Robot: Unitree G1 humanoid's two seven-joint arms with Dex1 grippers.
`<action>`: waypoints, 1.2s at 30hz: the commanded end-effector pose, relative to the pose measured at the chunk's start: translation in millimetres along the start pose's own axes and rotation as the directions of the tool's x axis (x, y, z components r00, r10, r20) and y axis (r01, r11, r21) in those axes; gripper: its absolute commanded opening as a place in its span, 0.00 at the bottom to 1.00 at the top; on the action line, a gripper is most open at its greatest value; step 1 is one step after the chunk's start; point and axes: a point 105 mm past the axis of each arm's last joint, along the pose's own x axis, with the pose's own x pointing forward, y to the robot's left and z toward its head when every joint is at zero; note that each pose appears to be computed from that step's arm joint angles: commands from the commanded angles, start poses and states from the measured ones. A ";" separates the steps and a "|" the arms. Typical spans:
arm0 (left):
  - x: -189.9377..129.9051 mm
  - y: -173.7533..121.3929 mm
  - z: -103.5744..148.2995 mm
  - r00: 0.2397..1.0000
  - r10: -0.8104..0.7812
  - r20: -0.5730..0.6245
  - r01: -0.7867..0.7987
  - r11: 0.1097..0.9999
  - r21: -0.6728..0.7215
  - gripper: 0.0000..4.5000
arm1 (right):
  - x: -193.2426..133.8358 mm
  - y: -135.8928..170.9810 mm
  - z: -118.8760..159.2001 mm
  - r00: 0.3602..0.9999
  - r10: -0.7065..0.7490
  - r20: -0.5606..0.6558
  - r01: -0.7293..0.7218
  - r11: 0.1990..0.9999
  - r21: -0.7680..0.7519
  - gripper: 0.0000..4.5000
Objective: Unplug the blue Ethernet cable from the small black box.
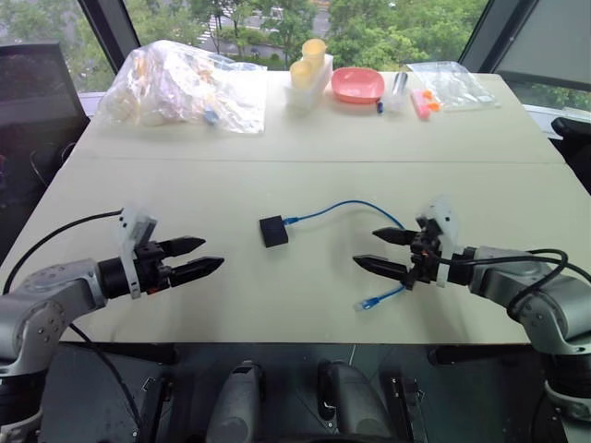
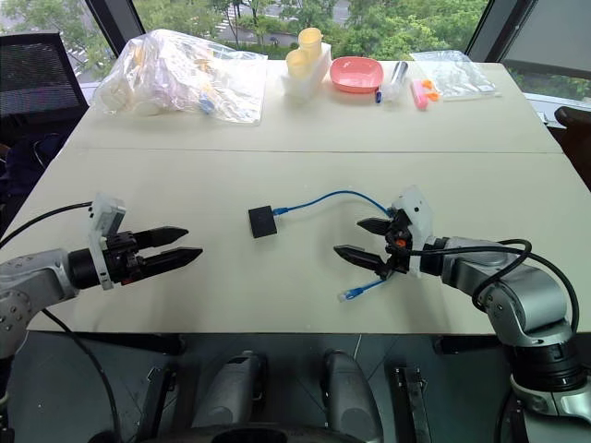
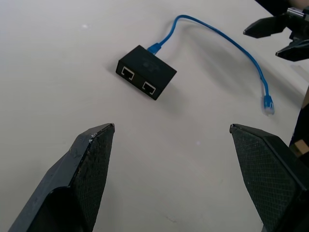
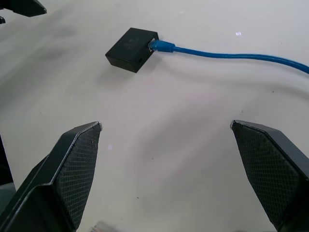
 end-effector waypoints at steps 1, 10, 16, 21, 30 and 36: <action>-3.0 -6.3 11.2 0.999 -0.012 0.040 0.010 0.999 0.048 0.89 | 2.2 2.6 10.0 0.999 0.019 0.026 -0.018 0.999 -0.037 1.00; -0.6 -2.4 7.4 0.999 0.018 0.039 -0.020 0.999 0.050 0.89 | 5.7 0.2 11.8 0.999 0.018 0.030 -0.017 0.999 -0.048 1.00; -0.8 -1.0 8.5 0.999 0.024 0.041 -0.026 0.998 0.058 0.89 | 9.0 -1.2 11.0 0.999 -0.004 0.042 0.006 0.999 -0.052 1.00; -0.2 0.6 10.4 0.999 0.022 0.027 -0.024 0.996 0.083 0.89 | 11.2 -0.6 19.1 0.999 0.012 0.051 -0.007 0.996 -0.086 1.00; -3.9 9.6 26.0 0.999 -0.038 -0.030 0.041 0.992 0.123 0.89 | 43.8 -6.5 58.3 0.987 0.094 -0.131 -0.147 0.856 -0.496 1.00; -1.3 0.6 30.8 0.992 -0.103 -0.073 0.114 0.979 0.171 0.89 | 107.2 -23.2 42.4 0.934 0.100 -0.343 -0.306 0.720 -0.623 1.00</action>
